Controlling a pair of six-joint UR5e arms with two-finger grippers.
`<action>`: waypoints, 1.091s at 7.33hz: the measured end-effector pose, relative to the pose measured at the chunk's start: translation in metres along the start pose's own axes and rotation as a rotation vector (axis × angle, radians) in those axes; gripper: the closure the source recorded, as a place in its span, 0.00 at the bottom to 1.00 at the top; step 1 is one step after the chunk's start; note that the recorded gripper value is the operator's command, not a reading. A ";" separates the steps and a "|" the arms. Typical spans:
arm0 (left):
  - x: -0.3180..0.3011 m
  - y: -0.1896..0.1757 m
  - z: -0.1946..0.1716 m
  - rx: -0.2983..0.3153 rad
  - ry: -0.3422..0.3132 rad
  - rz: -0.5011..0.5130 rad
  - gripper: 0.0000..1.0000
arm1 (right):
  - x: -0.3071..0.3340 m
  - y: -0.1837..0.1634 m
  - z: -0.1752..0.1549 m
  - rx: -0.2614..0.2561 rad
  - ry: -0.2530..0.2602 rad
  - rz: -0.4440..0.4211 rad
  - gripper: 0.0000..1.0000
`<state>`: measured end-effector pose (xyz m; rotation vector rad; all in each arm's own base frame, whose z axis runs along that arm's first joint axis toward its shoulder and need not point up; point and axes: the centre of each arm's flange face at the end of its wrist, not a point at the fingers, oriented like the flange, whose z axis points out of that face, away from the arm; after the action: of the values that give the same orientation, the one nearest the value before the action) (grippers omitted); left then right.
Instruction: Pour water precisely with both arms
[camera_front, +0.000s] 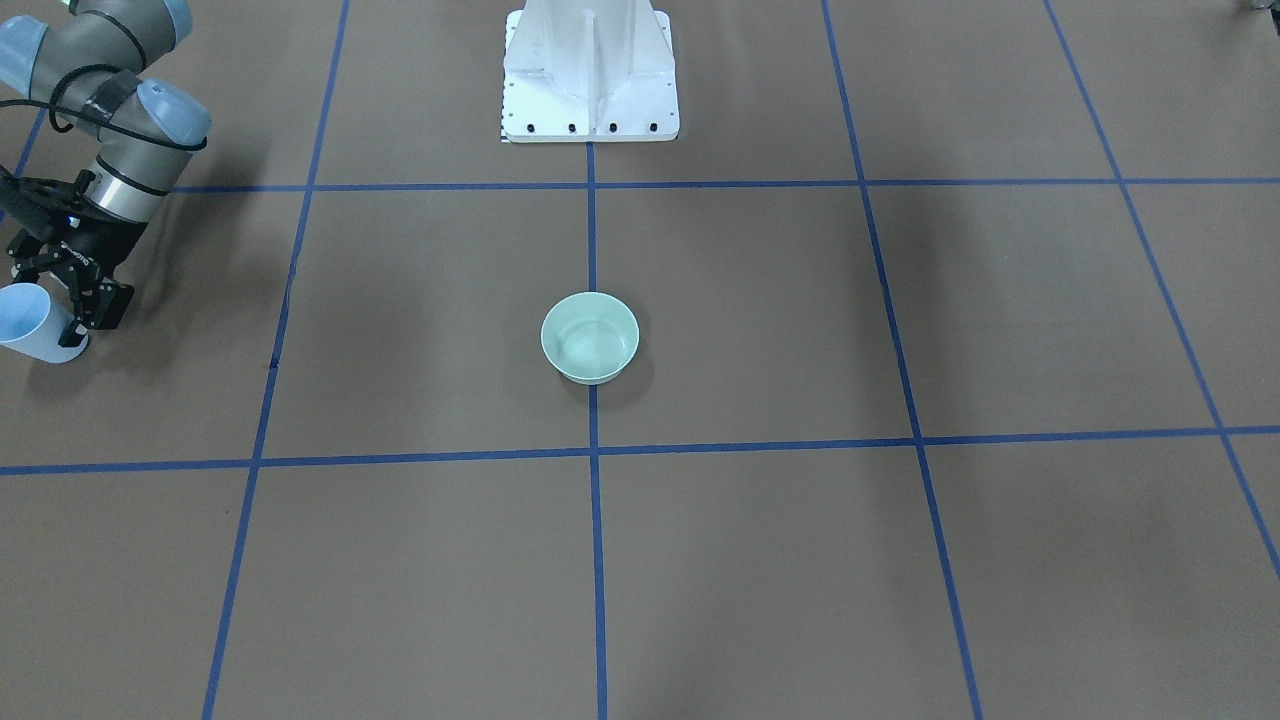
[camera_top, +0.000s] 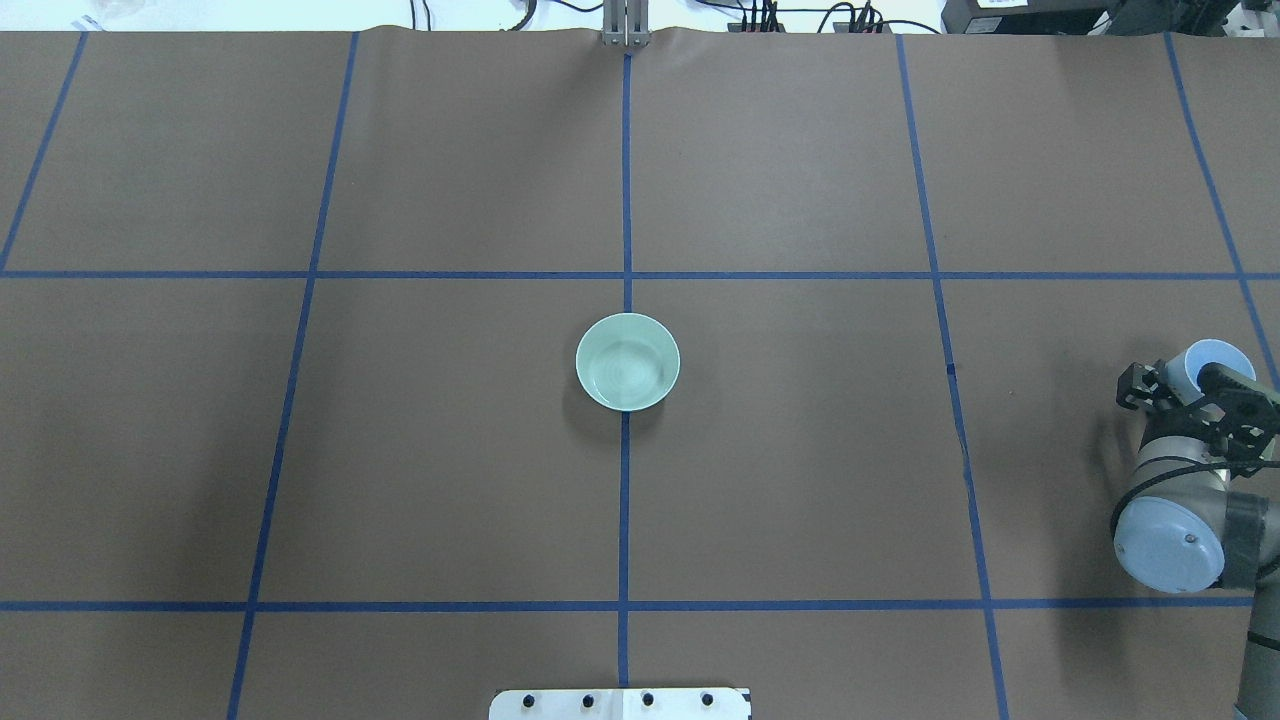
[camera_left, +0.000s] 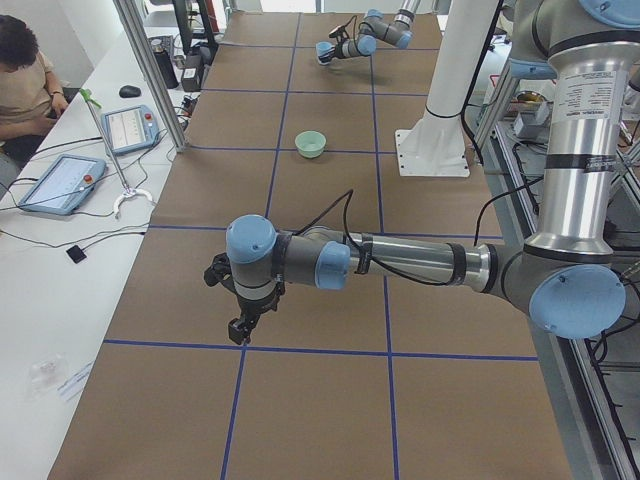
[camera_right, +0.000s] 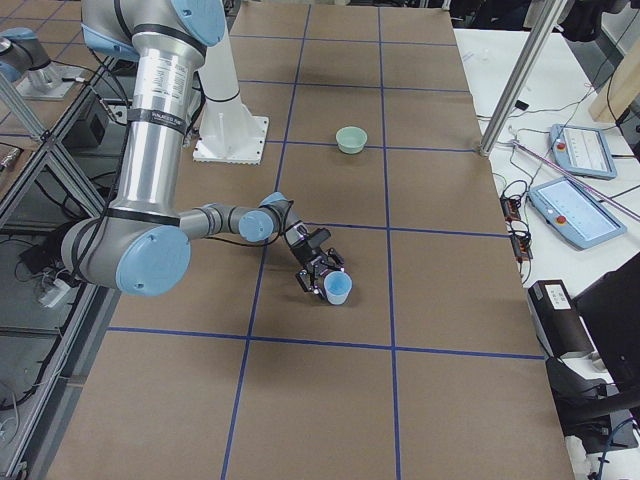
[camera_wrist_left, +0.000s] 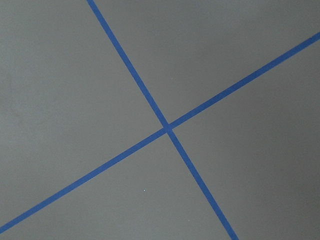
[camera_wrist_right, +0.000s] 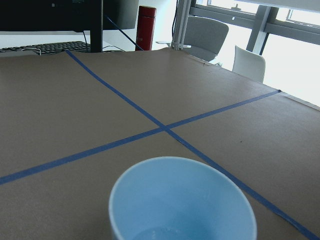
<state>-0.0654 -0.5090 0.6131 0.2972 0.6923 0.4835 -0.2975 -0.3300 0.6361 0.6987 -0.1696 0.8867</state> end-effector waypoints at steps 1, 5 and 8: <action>0.000 0.002 0.001 -0.002 0.001 -0.001 0.00 | 0.001 -0.002 0.004 0.007 0.007 0.000 0.22; 0.000 0.004 0.002 -0.004 0.003 -0.001 0.00 | 0.006 -0.006 0.021 0.034 0.032 0.005 1.00; -0.003 0.011 0.008 -0.018 0.011 -0.038 0.00 | 0.002 -0.034 0.031 0.068 0.043 -0.003 1.00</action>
<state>-0.0654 -0.5021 0.6247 0.2640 0.7024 0.4553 -0.2655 -0.3631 0.6442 0.7420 -0.1010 0.9075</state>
